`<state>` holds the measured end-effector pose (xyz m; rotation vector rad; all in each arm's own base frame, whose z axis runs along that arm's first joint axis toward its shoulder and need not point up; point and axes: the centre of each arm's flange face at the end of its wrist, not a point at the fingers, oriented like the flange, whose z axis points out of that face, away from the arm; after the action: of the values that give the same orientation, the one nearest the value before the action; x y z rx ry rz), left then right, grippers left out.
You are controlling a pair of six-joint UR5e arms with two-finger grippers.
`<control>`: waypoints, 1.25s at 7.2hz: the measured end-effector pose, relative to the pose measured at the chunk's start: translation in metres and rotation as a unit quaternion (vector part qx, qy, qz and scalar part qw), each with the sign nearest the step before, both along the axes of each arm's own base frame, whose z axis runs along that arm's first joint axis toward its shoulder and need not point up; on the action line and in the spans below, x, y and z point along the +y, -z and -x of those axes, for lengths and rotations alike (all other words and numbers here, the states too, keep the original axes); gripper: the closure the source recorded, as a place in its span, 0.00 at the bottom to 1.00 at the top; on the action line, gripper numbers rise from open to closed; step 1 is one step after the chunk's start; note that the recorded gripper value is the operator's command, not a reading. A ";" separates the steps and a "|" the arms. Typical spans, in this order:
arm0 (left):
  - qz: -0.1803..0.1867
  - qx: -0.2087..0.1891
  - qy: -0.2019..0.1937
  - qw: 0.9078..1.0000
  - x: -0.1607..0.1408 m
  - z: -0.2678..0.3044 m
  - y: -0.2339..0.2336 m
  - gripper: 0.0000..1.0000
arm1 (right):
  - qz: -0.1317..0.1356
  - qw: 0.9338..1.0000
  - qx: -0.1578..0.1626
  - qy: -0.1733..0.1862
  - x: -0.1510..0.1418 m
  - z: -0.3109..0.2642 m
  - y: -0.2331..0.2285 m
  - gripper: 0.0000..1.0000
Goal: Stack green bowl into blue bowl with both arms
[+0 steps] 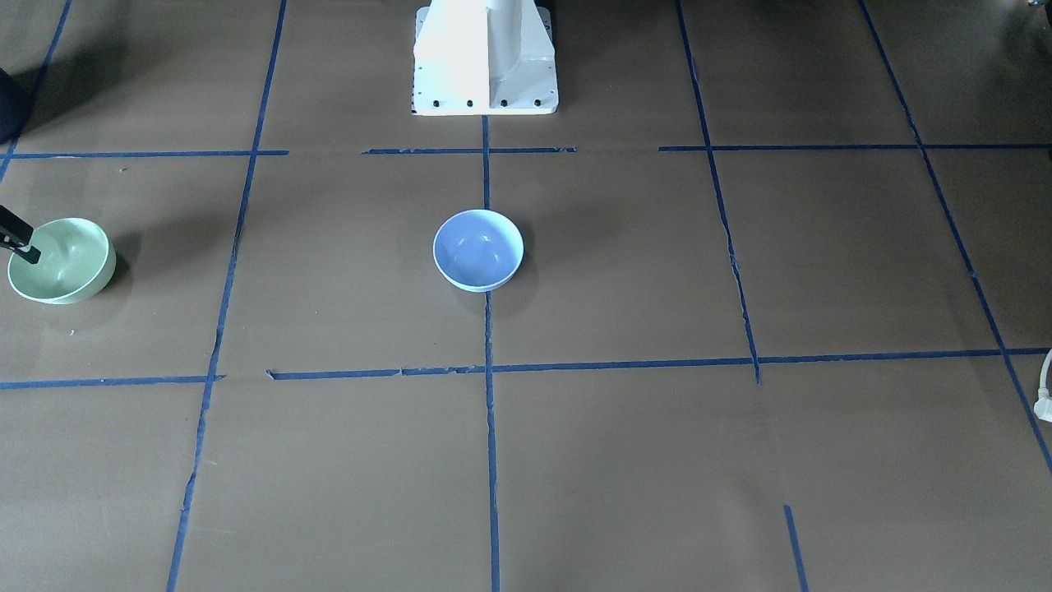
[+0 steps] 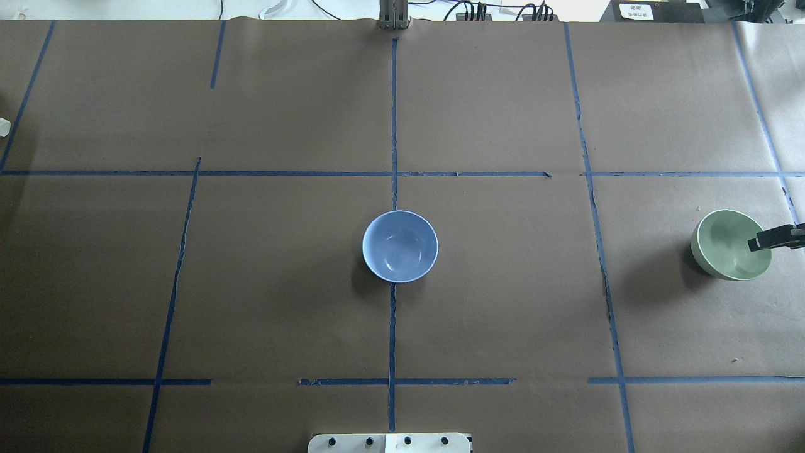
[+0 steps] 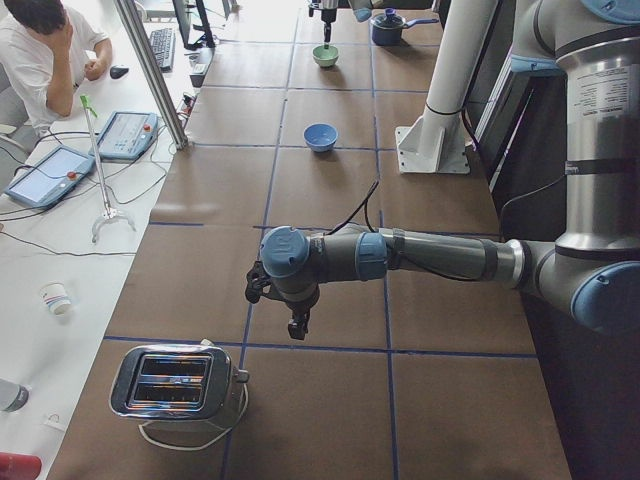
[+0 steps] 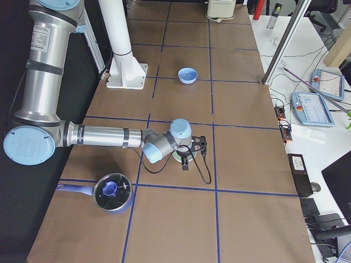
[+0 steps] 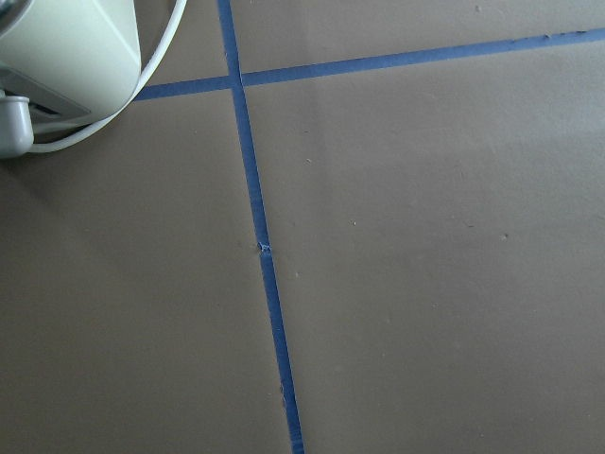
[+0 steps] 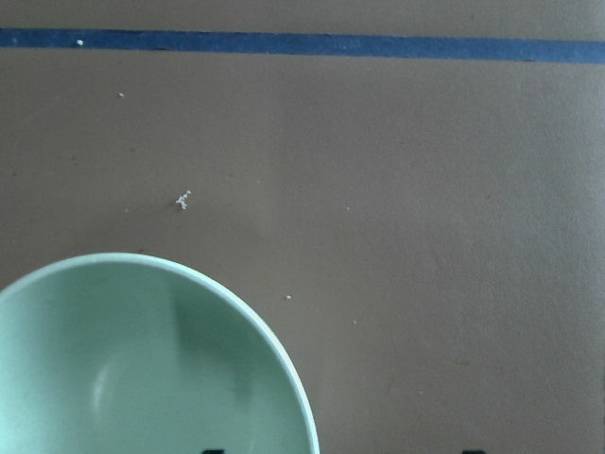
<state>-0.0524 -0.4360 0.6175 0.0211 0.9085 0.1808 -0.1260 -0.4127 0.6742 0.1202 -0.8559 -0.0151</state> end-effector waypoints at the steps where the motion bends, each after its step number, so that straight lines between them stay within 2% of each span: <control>1: -0.002 0.000 0.000 1.000 0.000 0.000 0.001 0.00 | 0.005 1.000 -0.002 -0.002 0.001 0.002 -0.002 1.00; 3: -0.004 0.000 0.001 1.000 -0.001 0.000 0.001 0.00 | 0.005 1.000 -0.005 -0.004 0.000 0.004 0.000 1.00; 5: -0.004 0.000 0.001 1.000 -0.001 0.000 0.001 0.00 | -0.006 1.000 -0.028 -0.002 -0.020 0.017 0.034 1.00; 6: -0.004 0.000 0.001 1.000 0.000 0.000 0.001 0.00 | 0.004 0.999 -0.049 -0.010 -0.040 0.033 0.071 1.00; 7: -0.003 0.000 0.001 1.000 -0.001 0.000 0.001 0.00 | 0.025 0.997 -0.067 -0.022 -0.059 0.059 0.123 1.00; 9: -0.003 0.000 0.002 1.000 -0.002 0.000 0.000 0.00 | 0.083 0.992 -0.084 -0.045 -0.083 0.144 0.260 1.00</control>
<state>-0.0524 -0.4378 0.6170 0.0273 0.9088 0.1801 -0.2695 -0.4960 0.4139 0.0032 -1.0145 0.1523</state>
